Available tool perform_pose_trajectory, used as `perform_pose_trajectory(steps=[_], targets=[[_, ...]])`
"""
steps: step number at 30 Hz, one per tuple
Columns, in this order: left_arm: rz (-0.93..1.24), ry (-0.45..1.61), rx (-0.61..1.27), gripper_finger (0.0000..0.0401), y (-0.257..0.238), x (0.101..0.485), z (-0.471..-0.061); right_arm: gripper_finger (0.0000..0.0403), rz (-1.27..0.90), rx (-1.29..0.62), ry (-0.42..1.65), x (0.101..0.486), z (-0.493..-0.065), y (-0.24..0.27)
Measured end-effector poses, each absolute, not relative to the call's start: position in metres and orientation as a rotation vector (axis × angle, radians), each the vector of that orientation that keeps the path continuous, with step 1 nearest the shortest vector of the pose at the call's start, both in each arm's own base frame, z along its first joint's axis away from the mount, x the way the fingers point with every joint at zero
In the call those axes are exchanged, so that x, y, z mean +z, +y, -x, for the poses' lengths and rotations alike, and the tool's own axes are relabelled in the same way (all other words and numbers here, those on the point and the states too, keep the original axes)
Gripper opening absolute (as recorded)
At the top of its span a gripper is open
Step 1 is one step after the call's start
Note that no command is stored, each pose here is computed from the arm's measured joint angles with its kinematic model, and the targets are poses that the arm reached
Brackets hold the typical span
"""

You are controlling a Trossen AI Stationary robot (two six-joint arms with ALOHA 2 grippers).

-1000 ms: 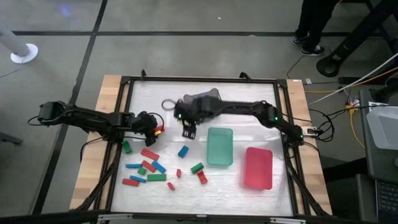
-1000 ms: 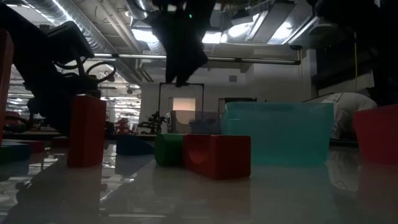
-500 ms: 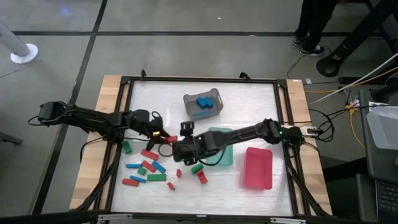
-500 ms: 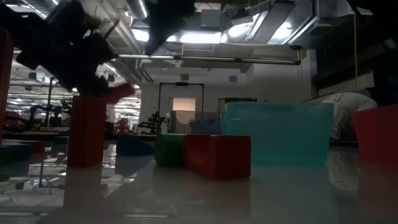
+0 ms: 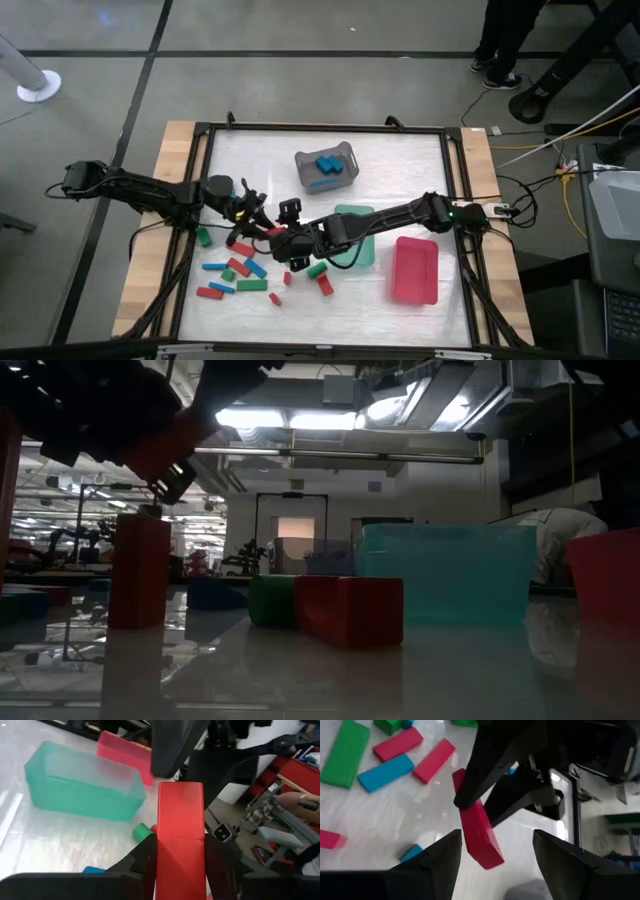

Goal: Sort blocks
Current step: Put the red block into the pink bin

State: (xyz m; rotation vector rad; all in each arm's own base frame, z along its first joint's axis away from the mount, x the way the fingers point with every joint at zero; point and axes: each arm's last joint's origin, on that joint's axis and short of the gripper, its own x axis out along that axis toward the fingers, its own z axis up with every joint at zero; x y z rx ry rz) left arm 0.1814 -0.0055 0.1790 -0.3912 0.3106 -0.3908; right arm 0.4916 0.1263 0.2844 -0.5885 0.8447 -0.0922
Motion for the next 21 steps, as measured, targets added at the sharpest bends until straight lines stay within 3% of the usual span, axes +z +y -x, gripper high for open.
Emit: perform_pose_trajectory(steps=[7,15,19,21], targets=[[0.367,0.237,-0.436,0.0115,-0.0111,0.1866,-0.1826,0.0218,0.564,-0.013,0.818,0.2855,-0.4946,0.1262],[0.338,0.228,-0.444,0.0117,-0.012,0.1869,-0.1826,0.011,0.564,-0.003,0.818,0.2854,-0.4945,0.1268],[0.336,0.225,-0.454,0.0143,-0.0123,0.1873,-0.1825,0.0058,0.569,0.014,0.83,0.2842,-0.4934,0.1281],[0.338,0.223,-0.449,0.0157,-0.0122,0.1875,-0.1826,0.0056,0.557,0.012,0.831,0.2841,-0.4933,0.1281]])
